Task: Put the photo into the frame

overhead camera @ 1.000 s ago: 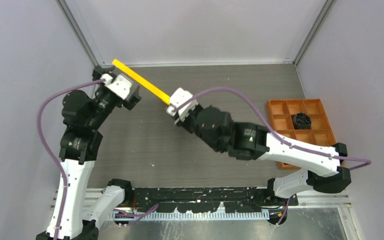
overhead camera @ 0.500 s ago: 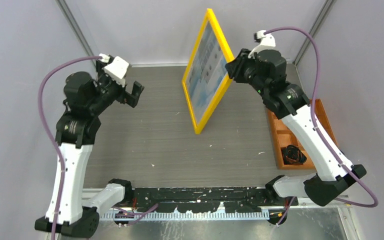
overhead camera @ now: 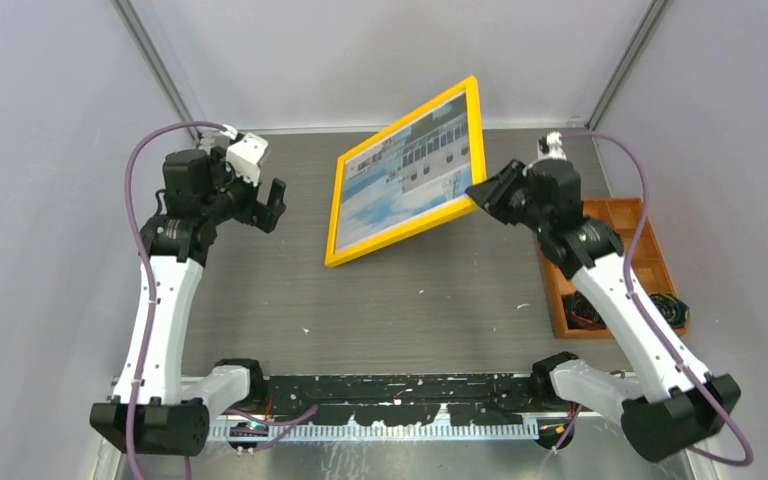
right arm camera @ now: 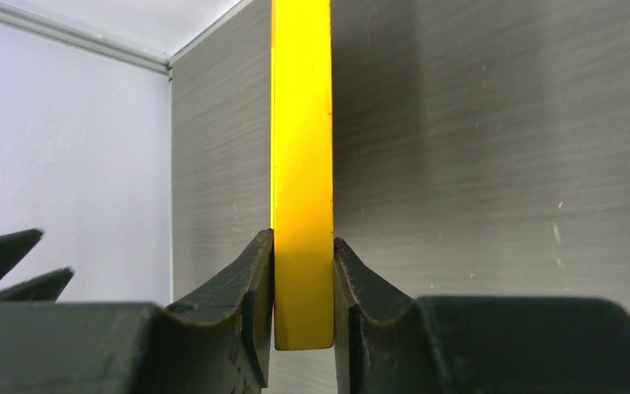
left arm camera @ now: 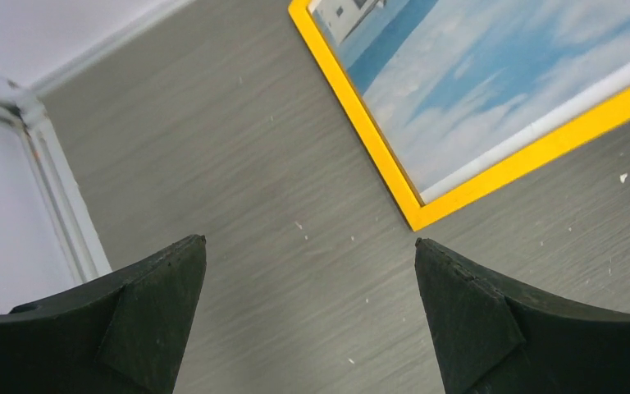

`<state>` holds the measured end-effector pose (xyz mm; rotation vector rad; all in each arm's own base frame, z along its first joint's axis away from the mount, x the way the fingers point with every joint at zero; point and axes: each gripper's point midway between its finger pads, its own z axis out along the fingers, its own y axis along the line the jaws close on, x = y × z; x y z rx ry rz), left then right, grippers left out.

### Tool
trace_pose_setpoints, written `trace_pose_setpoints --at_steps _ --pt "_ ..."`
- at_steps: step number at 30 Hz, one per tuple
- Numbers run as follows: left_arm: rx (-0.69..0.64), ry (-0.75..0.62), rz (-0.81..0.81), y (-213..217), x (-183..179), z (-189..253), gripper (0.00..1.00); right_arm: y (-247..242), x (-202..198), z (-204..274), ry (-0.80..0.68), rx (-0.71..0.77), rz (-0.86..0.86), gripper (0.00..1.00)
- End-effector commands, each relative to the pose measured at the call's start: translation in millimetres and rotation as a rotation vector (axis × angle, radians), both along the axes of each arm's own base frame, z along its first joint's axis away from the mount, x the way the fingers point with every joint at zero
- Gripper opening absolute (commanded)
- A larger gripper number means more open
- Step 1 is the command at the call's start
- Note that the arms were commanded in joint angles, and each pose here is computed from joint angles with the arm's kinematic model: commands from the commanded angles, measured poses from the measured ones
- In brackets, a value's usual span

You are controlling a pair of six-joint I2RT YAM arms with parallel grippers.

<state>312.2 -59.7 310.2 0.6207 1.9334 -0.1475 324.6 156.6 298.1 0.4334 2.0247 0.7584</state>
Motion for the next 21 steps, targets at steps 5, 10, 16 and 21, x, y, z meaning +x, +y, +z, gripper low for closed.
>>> trace_pose_setpoints --at_steps 5,10,16,21 --pt "-0.078 0.224 0.057 39.9 11.4 -64.6 1.0 13.9 -54.5 -50.0 -0.051 0.183 0.114 0.01" --pt "-0.094 0.199 0.085 51.7 13.3 -80.0 1.0 5.8 -73.2 -102.6 0.01 0.196 0.085 0.01" --pt "-0.105 0.248 0.098 51.7 7.6 -111.4 1.0 10.6 -69.9 -145.8 0.05 0.195 0.097 0.05" --pt "-0.101 0.276 0.116 54.8 9.6 -138.0 1.0 25.4 -68.5 -200.3 0.197 0.158 0.176 0.09"
